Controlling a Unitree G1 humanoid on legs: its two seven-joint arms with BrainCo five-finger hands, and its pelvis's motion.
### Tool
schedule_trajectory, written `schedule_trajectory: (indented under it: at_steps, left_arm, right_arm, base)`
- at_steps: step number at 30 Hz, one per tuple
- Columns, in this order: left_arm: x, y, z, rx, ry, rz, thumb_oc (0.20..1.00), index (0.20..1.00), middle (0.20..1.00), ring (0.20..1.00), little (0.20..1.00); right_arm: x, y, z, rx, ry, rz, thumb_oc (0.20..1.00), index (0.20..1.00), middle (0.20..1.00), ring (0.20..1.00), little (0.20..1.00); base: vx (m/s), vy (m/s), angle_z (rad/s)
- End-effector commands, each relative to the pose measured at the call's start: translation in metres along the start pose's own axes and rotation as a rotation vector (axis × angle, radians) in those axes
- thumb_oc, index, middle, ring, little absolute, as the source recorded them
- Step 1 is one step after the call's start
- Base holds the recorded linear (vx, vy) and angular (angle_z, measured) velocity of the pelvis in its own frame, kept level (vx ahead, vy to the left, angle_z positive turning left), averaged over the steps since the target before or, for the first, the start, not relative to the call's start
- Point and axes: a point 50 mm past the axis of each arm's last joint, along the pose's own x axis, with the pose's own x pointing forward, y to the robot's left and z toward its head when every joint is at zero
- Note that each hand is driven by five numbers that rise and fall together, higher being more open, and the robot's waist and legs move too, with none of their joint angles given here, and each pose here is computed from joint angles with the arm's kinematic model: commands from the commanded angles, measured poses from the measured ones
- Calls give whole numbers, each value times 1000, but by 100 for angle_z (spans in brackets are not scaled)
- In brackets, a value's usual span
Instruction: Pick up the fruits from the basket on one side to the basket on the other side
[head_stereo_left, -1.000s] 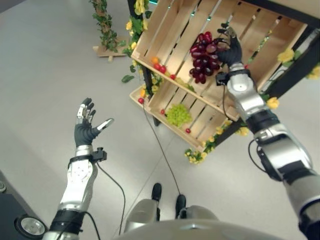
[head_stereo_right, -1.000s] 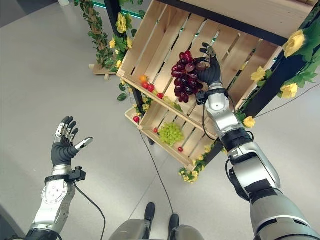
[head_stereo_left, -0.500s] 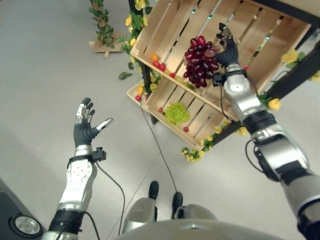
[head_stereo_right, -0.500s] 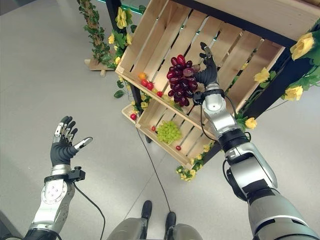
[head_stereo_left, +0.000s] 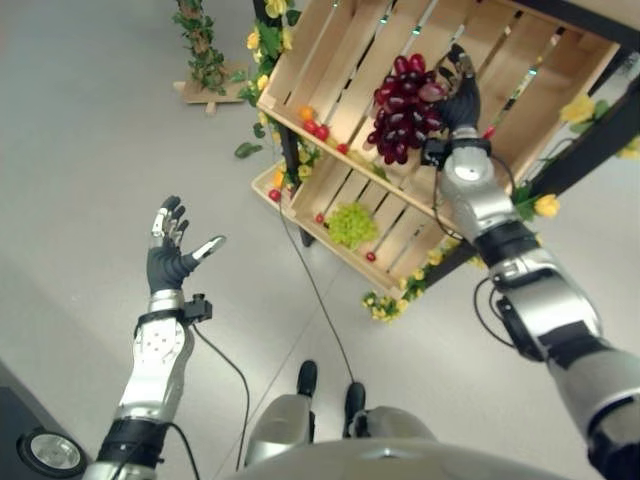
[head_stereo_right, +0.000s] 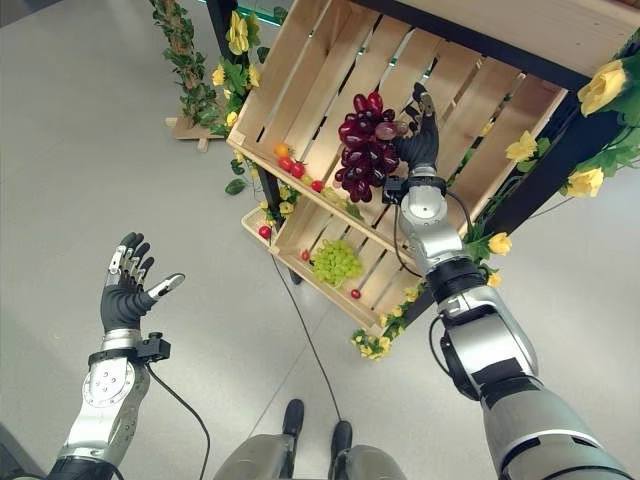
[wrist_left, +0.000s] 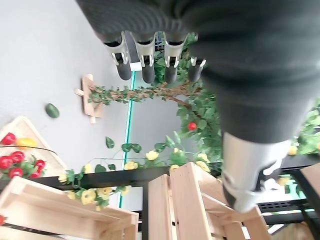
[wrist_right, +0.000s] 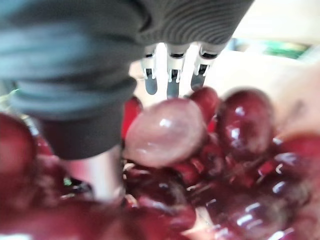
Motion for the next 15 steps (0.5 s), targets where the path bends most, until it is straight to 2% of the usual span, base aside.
schedule_trajectory:
  at_steps: [1,15]
  left_arm:
    - [8,10,21,19,-86,-6,1000,1000,1000,1000,1000]
    - [7,9,18,3,-59,-7,1000,1000,1000,1000,1000]
  right_arm:
    - [7,15,23,105,-50,29,1000,1000,1000,1000,1000]
    - [5,23,19,158,-13,42,1000,1000,1000,1000,1000]
  base:
    - [0,0,0]
    - [0,0,0]
